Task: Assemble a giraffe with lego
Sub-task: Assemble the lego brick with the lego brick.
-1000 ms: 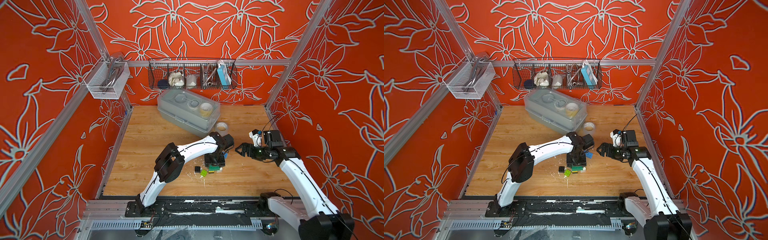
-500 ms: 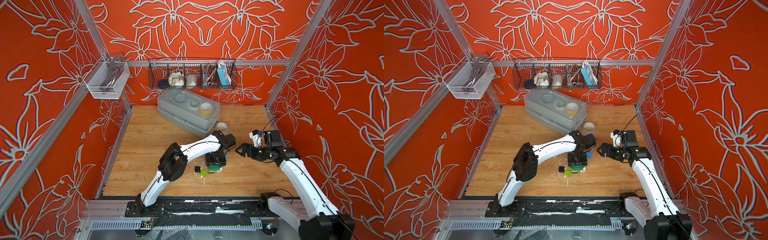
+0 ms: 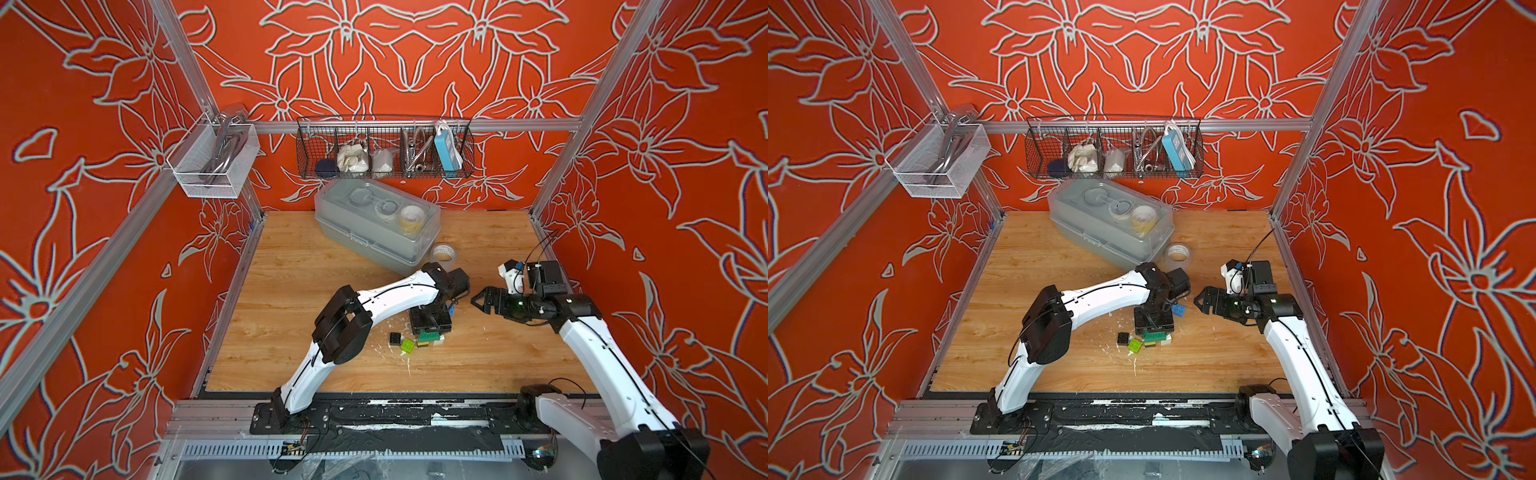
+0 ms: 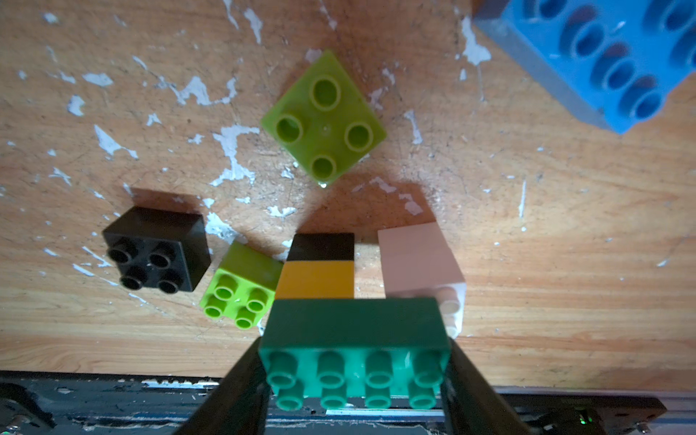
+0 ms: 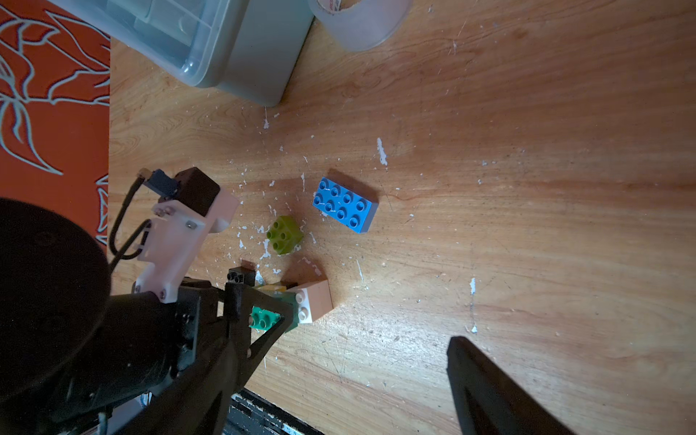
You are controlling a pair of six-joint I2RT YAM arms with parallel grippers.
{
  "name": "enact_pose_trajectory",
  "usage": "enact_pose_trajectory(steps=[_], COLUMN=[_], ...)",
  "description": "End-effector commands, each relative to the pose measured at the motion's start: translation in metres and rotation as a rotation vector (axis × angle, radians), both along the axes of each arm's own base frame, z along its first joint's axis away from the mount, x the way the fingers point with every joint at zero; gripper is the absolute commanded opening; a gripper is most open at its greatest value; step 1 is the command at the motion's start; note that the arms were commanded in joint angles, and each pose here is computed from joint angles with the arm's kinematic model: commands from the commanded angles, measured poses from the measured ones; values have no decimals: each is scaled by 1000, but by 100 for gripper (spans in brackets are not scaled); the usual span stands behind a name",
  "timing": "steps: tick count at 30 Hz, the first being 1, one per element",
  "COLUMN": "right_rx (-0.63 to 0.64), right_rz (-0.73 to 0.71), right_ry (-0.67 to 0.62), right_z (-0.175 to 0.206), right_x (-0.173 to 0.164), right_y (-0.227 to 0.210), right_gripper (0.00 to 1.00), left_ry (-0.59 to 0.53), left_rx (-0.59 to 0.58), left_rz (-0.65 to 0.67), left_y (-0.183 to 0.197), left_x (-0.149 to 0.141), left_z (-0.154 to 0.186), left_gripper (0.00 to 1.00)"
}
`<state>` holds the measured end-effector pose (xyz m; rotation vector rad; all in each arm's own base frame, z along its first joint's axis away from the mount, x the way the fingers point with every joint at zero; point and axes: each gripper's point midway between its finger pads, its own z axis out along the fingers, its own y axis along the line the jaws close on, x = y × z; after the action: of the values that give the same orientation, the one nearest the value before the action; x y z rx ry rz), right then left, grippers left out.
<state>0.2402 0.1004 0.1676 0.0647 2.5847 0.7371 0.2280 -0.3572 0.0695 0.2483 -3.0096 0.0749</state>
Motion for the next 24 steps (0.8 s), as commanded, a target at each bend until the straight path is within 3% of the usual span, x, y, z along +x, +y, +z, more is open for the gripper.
enact_pose_trajectory(steps=[1,14,24], right_rx=[-21,-27,-23], right_rz=[4,12,17], right_ry=[-1,-10,-14], right_z=[1,6,8], right_x=[-1,-6,-7], right_y=[-1,0,1], right_gripper=[92,92,91], left_ry=[50,93,68], left_rx=[148,175,276], left_rz=[4,44,23], left_y=[24,29,45], left_x=[-14,-24,-20], left_z=[-34,-48,-41], left_gripper=[60,59,57])
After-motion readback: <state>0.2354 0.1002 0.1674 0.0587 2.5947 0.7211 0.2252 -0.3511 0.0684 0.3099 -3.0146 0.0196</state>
